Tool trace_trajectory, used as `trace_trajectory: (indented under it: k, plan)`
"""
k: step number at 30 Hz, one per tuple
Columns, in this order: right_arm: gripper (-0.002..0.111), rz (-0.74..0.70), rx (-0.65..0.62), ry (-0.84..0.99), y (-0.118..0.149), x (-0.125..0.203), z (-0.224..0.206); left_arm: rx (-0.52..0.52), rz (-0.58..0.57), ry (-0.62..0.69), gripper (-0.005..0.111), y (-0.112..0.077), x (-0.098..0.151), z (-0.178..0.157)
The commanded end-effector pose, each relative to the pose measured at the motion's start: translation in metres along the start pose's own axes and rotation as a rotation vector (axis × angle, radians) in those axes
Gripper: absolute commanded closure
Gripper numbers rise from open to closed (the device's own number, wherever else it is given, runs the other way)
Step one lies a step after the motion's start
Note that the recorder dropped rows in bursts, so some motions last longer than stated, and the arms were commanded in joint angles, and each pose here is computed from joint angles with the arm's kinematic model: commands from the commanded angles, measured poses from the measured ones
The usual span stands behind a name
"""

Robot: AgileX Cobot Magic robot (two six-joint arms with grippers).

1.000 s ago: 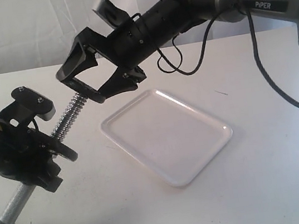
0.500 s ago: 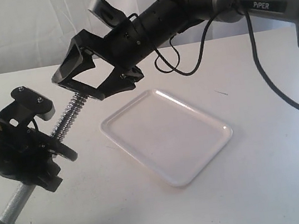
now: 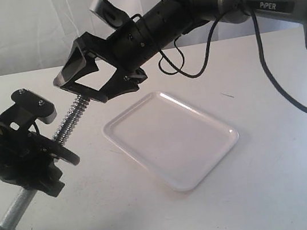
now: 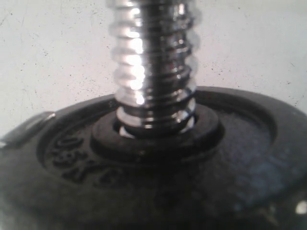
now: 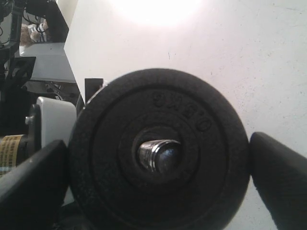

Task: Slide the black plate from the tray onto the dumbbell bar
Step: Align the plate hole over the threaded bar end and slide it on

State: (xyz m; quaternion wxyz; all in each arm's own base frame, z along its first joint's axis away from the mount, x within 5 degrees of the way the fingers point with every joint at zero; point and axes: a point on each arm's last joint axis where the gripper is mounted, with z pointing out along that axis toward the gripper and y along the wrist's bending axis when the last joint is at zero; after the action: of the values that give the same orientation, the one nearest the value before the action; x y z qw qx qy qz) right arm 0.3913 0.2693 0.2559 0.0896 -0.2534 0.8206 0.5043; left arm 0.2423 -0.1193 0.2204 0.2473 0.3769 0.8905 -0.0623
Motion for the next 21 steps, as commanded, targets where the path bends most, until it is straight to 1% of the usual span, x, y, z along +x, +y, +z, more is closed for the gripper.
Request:
trace_trajectory:
  k: [1,11,21]
  plan:
    - [0.108,-0.027,-0.075,-0.011,0.0197,-0.0011,-0.0031,-0.105,-0.012,-0.222,0.107,0.0093,-0.0238,-0.0201]
    - [0.108,-0.036,-0.075,-0.011,0.0197,-0.0011,-0.0031,-0.132,-0.012,-0.266,0.107,0.0117,-0.0276,-0.0214]
    - [0.108,-0.061,-0.084,-0.017,0.0205,-0.0016,-0.0031,-0.164,-0.064,-0.337,0.107,0.0153,-0.0334,-0.0237]
